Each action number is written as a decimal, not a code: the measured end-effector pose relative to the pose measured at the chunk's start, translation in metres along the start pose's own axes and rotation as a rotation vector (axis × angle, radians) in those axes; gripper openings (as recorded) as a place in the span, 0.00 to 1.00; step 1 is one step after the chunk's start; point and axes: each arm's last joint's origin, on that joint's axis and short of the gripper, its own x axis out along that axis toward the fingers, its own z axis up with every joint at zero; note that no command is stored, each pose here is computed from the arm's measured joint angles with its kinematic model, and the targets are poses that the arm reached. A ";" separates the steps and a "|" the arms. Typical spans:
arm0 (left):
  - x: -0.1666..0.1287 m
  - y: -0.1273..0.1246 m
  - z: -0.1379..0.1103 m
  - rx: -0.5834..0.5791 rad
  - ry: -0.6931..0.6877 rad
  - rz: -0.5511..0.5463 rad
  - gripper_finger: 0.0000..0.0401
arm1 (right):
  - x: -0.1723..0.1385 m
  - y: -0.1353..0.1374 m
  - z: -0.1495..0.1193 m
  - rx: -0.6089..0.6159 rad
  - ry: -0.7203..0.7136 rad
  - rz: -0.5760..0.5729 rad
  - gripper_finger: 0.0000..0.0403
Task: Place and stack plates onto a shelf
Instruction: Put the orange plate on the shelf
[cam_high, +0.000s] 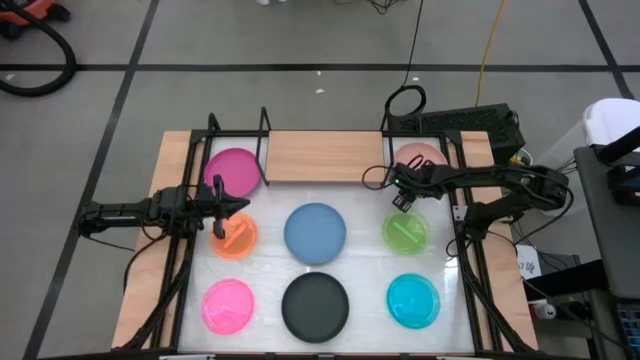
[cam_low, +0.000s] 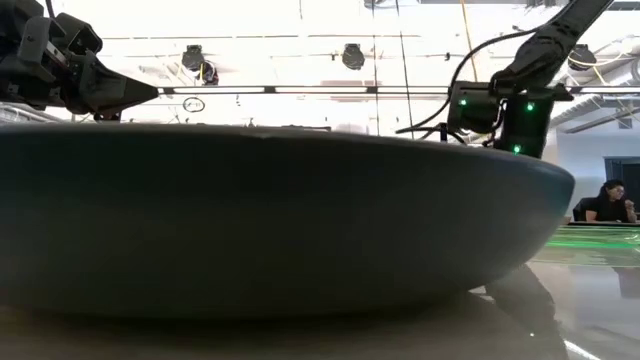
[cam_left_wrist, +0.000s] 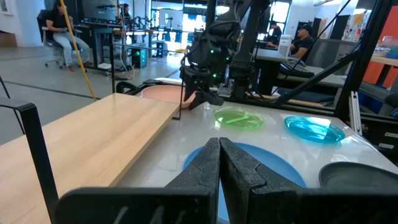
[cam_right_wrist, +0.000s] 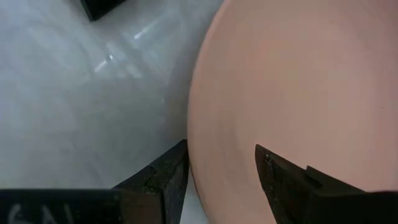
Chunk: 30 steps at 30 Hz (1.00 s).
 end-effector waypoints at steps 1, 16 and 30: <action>0.000 0.000 0.000 0.000 0.000 0.000 0.03 | 0.001 0.000 -0.002 0.000 0.005 -0.002 0.40; 0.000 0.000 0.000 0.000 0.000 -0.001 0.03 | -0.024 -0.013 -0.004 0.061 -0.137 0.005 0.02; 0.000 0.000 0.000 0.000 0.000 -0.001 0.03 | -0.118 -0.055 0.006 0.215 -0.665 -0.091 0.00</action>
